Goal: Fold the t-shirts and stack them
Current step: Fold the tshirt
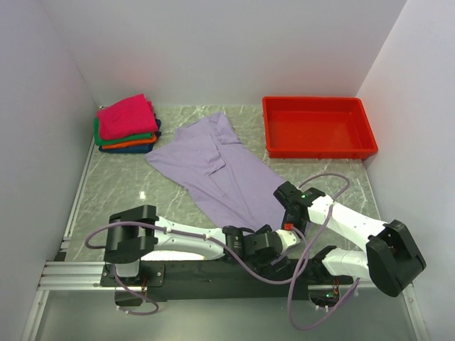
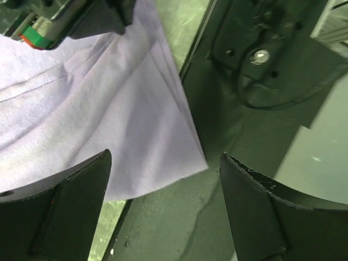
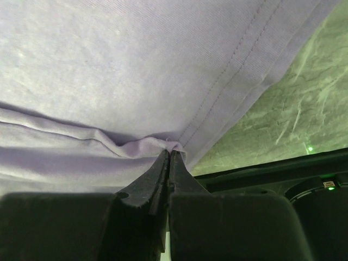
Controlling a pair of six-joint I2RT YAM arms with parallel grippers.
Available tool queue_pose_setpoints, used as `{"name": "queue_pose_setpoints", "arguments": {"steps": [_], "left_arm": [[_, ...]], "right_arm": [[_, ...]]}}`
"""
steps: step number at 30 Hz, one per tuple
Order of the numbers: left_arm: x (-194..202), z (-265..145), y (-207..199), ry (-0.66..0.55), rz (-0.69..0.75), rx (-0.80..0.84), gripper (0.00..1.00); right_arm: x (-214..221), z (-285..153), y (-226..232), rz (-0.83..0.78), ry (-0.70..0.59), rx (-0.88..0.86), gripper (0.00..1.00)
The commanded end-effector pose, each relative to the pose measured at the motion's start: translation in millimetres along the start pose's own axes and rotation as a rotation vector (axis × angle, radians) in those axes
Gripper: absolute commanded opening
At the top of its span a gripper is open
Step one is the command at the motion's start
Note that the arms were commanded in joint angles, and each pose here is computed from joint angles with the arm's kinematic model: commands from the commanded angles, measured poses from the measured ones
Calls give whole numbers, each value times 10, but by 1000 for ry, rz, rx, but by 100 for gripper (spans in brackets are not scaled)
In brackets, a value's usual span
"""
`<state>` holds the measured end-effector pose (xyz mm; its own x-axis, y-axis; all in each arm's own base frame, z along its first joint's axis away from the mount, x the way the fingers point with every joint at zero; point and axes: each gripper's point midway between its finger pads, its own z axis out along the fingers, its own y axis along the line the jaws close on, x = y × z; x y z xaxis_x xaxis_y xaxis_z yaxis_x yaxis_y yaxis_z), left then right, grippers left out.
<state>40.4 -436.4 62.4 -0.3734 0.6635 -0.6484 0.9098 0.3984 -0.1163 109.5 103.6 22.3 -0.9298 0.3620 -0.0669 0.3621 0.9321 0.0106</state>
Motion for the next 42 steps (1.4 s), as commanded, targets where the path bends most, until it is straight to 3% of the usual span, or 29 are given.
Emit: {"name": "queue_pose_setpoints", "arguments": {"steps": [1,16,23,26,31,37,42], "left_arm": [[-264,17,-56,-81,-20,-14,85],[15,167,-24,-12,-16,-26,78],[99,186,-57,10,-22,-5,60],[132,189,-69,20,-24,0,61],[144,159,-73,14,-34,1,70],[217,209,-63,41,-31,-8,70],[216,189,-68,36,-33,-1,51]], "right_arm": [[-8,28,-12,1,-9,-16,0],[14,24,-39,21,-17,-30,0],[10,19,-43,22,-22,-32,0],[4,16,-43,23,-26,-33,0],[12,21,-58,24,-28,-32,0],[16,26,-58,27,-28,-35,0],[22,32,-65,27,-28,-35,0]]}}
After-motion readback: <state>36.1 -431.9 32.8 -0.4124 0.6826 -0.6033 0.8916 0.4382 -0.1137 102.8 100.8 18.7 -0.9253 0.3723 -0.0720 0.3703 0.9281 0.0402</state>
